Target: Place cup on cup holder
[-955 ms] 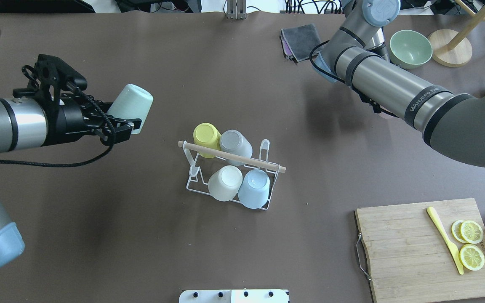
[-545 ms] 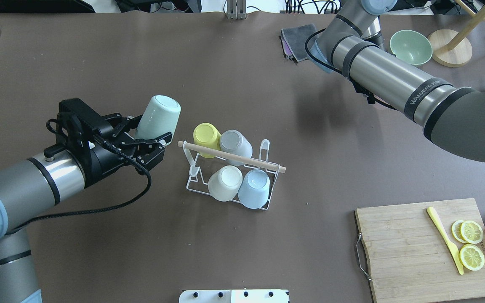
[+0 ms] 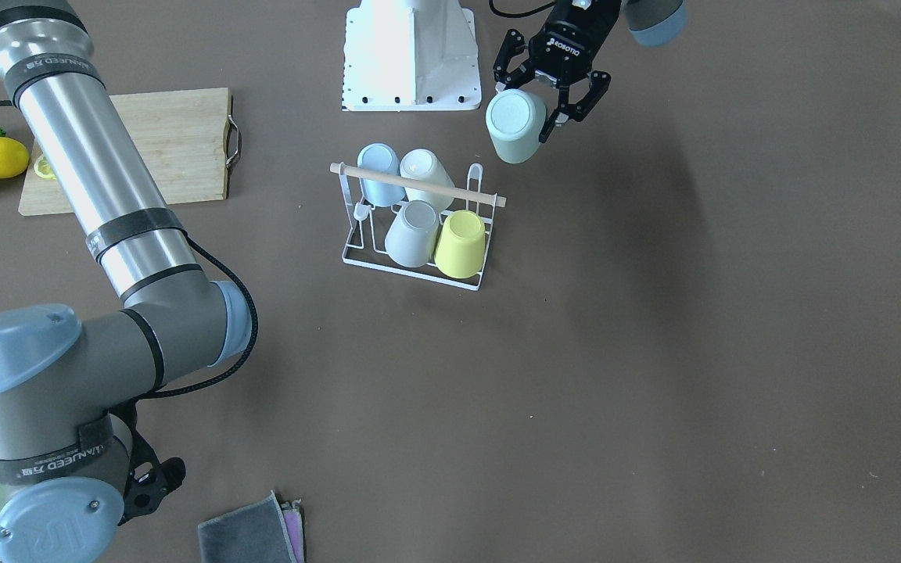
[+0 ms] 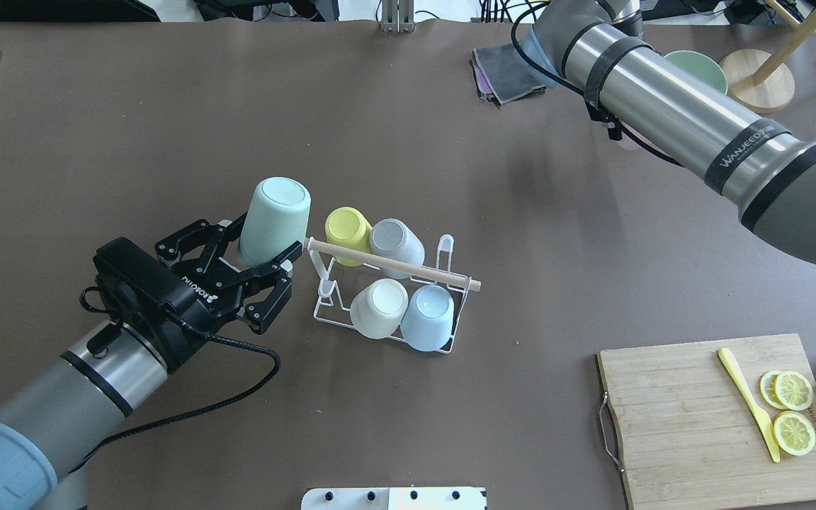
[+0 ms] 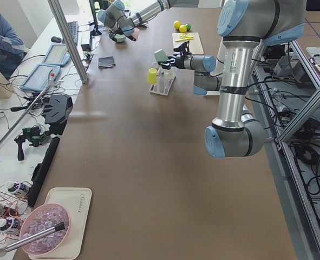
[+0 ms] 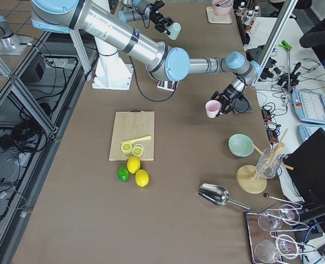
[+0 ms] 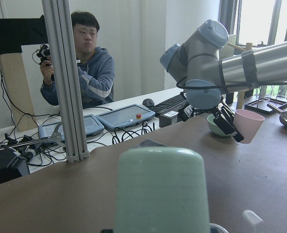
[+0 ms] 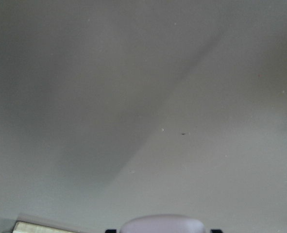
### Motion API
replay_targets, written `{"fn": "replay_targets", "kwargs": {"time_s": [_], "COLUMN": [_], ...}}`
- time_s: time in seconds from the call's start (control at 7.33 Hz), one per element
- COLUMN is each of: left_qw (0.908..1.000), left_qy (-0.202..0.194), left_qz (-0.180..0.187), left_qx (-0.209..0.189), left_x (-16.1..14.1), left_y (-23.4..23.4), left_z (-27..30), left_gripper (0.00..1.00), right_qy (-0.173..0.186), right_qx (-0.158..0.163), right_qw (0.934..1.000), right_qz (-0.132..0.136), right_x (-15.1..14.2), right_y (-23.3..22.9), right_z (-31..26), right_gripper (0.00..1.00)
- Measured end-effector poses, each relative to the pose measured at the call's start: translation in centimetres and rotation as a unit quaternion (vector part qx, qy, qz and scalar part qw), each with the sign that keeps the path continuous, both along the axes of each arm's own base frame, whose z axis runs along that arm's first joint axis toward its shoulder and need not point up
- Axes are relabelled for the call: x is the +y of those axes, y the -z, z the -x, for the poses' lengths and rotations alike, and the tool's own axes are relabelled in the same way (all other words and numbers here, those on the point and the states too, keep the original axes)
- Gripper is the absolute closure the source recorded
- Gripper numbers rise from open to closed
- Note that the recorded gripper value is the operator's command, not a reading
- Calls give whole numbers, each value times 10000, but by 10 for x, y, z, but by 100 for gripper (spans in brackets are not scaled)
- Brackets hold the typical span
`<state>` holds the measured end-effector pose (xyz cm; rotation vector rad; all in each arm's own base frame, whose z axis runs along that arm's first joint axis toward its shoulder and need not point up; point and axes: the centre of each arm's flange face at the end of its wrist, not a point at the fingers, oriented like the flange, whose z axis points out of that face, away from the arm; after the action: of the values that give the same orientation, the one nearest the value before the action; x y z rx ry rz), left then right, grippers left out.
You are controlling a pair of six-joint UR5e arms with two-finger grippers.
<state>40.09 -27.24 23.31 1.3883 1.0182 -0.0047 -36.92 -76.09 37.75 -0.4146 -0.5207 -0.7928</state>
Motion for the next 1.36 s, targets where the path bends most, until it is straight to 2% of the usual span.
{"fn": "replay_targets", "kwargs": {"time_s": [0.27, 0.68, 0.95, 1.09, 1.36], "left_qw": [9994, 9981, 9977, 9970, 9947], "left_qy": [291, 517, 579, 684, 952], "left_qz": [166, 276, 295, 320, 377], "left_qx": [104, 171, 190, 168, 83], "left_x": [32, 48, 48, 47, 46], "left_y": [-9, -24, -24, -25, -29], "left_z": [-27, -64, -78, -82, -88], "left_gripper": [78, 78, 78, 78, 78], "right_qy": [-286, -749, -1254, -1534, -2018], "right_qx": [-282, -803, -1191, -1380, -1836], "right_qw": [9984, 9904, 9788, 9708, 9501], "right_qz": [-391, -834, -1099, -1223, -1515], "right_x": [6, 26, 38, 45, 59], "right_y": [14, 27, 41, 52, 67], "right_z": [-22, -68, -90, -94, -80], "right_gripper": [100, 100, 100, 100, 100]}}
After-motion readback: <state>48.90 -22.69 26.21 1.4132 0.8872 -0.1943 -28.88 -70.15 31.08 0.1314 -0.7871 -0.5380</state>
